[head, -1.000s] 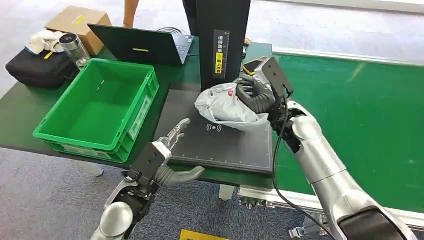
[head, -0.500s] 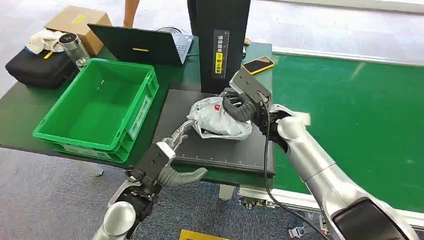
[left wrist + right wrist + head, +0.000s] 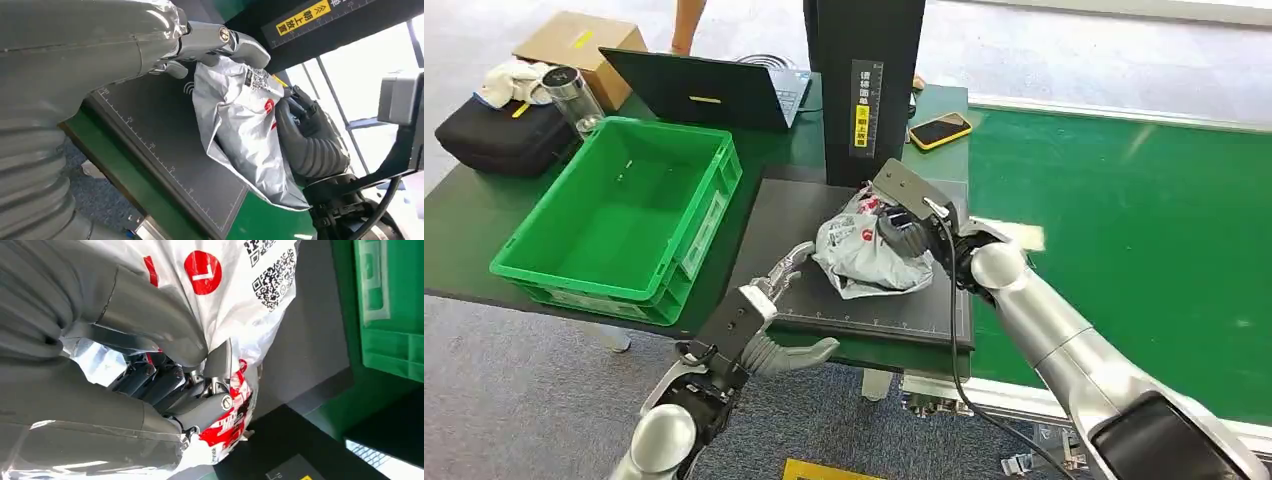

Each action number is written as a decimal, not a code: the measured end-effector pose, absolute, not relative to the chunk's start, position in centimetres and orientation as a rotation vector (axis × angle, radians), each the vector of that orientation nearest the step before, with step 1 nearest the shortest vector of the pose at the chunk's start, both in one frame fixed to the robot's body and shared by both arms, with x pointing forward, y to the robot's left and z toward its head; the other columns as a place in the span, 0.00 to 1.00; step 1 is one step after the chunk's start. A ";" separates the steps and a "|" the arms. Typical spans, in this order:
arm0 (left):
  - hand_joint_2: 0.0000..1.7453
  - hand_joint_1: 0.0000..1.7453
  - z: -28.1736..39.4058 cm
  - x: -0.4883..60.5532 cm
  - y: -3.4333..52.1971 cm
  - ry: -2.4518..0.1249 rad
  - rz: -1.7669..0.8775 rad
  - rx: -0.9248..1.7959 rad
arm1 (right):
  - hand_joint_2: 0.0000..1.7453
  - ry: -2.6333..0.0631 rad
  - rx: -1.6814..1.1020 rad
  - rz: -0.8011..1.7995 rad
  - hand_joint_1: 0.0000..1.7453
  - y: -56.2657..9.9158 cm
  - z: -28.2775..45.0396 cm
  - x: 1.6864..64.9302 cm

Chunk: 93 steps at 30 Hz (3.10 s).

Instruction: Moved the parcel from conveyor to table for the left to box.

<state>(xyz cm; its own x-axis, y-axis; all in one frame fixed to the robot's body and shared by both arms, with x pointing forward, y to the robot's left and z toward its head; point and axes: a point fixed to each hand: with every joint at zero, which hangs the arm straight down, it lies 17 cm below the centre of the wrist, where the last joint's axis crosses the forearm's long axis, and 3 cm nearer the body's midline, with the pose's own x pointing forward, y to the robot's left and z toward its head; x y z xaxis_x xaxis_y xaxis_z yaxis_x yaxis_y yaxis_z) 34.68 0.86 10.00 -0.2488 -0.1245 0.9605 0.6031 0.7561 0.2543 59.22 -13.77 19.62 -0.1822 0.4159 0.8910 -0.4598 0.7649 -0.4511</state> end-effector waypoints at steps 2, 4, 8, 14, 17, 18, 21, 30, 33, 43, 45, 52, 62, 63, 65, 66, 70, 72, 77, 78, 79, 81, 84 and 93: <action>1.00 0.00 10.0 34.7 0.8 -1.694 -0.717 -0.383 | 1.00 -1.567 0.034 0.786 1.00 -13.8 19.5 59.2; 1.00 0.00 10.0 34.7 0.8 -1.694 -0.717 -0.383 | 1.00 -1.564 0.032 0.790 1.00 -13.8 19.4 59.2; 1.00 0.00 10.0 34.7 0.8 -1.694 -0.717 -0.383 | 1.00 -1.561 0.030 0.791 1.00 -13.9 19.3 59.2; 1.00 0.00 10.0 34.7 0.8 -1.691 -0.718 -0.382 | 1.00 -1.551 0.022 0.787 0.00 -14.1 19.1 59.3; 1.00 0.00 10.0 34.7 0.7 -1.688 -0.719 -0.384 | 1.00 -1.540 0.019 0.776 0.00 -14.5 19.0 59.5; 1.00 0.00 10.0 34.8 0.7 -1.687 -0.719 -0.384 | 1.00 -1.540 0.020 0.772 0.00 -14.5 19.1 59.5; 1.00 0.00 10.1 34.9 0.7 -1.689 -0.718 -0.384 | 1.00 -1.544 0.022 0.758 0.00 -14.7 19.3 59.6; 1.00 0.00 10.2 34.8 0.4 -1.691 -0.719 -0.389 | 1.00 -1.599 0.034 0.744 0.00 -14.5 21.0 59.7; 1.00 0.00 10.2 34.8 0.5 -1.691 -0.718 -0.386 | 1.00 -1.663 0.031 0.737 0.00 -14.5 22.8 59.7; 1.00 0.00 9.6 34.9 0.7 -1.690 -0.723 -0.387 | 1.00 -1.988 0.163 0.616 0.00 -14.3 33.2 56.3; 1.00 0.00 9.5 34.8 0.7 -1.688 -0.723 -0.386 | 1.00 -2.058 0.186 0.573 0.00 -14.8 35.1 55.1; 1.00 0.00 9.0 34.6 0.9 -1.679 -0.720 -0.378 | 1.00 -2.308 0.183 0.387 0.00 -18.2 37.9 49.3; 1.00 0.00 8.1 34.3 2.1 -1.669 -0.708 -0.337 | 1.00 -2.375 0.412 -0.191 0.00 -24.4 34.8 36.1; 1.00 0.00 8.1 34.4 2.3 -1.669 -0.704 -0.333 | 1.00 -2.312 0.445 -0.242 0.00 -24.7 33.5 36.0; 1.00 0.00 8.3 34.5 2.4 -1.671 -0.701 -0.329 | 1.00 -2.215 0.441 -0.311 0.00 -25.4 30.9 36.1; 1.00 0.00 8.4 34.4 2.4 -1.669 -0.702 -0.325 | 1.00 -2.165 0.433 -0.350 0.00 -25.9 29.6 36.2; 1.00 0.00 8.6 34.5 2.5 -1.662 -0.695 -0.305 | 1.00 -1.999 0.395 -0.463 0.00 -27.2 24.9 37.3; 1.00 0.00 8.9 34.4 2.4 -1.663 -0.690 -0.297 | 1.00 -1.948 0.370 -0.507 0.00 -27.8 23.1 37.9; 1.00 0.00 9.3 34.0 2.2 -1.665 -0.681 -0.291 | 1.00 -1.794 0.276 -0.621 0.00 -30.3 17.8 39.1; 1.00 0.00 9.3 33.9 2.3 -1.663 -0.679 -0.285 | 1.00 -1.773 0.242 -0.614 0.00 -30.6 16.8 39.1; 1.00 0.00 9.2 33.8 2.4 -1.659 -0.674 -0.282 | 1.00 -1.759 0.205 -0.599 0.00 -30.8 16.2 39.2; 1.00 0.00 9.3 33.7 2.6 -1.659 -0.665 -0.272 | 1.00 -1.731 0.116 -0.554 0.00 -31.4 14.8 39.0; 1.00 0.00 9.5 33.4 2.7 -1.659 -0.656 -0.270 | 1.00 -1.696 0.030 -0.509 0.00 -32.3 13.3 38.3; 1.00 0.00 9.8 33.0 2.7 -1.656 -0.654 -0.270 | 1.00 -1.665 -0.064 -0.443 0.00 -34.4 12.3 36.1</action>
